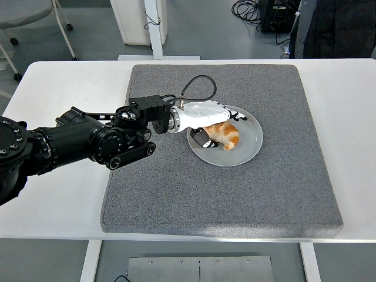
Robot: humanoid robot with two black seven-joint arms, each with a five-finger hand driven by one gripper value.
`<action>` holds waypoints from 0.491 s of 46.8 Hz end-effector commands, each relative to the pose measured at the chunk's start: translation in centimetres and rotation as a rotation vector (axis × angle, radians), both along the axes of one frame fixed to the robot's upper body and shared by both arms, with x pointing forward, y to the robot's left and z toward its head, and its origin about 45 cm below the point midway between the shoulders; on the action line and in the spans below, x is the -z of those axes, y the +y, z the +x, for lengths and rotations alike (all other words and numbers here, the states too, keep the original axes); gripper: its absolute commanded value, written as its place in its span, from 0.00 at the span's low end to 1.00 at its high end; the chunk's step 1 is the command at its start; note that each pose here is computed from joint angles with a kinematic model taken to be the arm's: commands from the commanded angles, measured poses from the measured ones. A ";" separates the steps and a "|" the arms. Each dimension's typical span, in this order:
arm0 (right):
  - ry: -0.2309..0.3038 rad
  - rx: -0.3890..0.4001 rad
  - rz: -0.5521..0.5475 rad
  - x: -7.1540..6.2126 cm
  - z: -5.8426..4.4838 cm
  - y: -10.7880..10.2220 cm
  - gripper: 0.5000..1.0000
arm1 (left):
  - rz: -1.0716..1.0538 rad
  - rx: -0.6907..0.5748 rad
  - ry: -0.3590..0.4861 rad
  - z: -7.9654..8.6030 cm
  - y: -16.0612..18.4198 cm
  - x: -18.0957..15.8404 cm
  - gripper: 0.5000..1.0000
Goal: Place the bread on the plate
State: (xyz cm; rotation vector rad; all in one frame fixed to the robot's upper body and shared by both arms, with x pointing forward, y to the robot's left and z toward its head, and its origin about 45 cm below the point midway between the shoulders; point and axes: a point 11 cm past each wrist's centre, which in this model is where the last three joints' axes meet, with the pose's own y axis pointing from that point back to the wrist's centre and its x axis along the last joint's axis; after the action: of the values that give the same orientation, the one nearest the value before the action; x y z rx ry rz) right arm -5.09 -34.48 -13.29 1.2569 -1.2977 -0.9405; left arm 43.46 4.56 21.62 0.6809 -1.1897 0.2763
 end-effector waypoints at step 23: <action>-0.001 0.000 0.000 0.0 0.0 0.0 1.00 | -0.092 0.064 0.005 -0.3 -3.8 -6.1 0.99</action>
State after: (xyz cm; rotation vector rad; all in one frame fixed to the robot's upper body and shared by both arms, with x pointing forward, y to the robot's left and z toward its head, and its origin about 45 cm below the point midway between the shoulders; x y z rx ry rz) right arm -5.14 -34.48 -13.29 1.2562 -1.2973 -0.9411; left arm 43.24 1.38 26.63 0.5792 -1.2102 0.2621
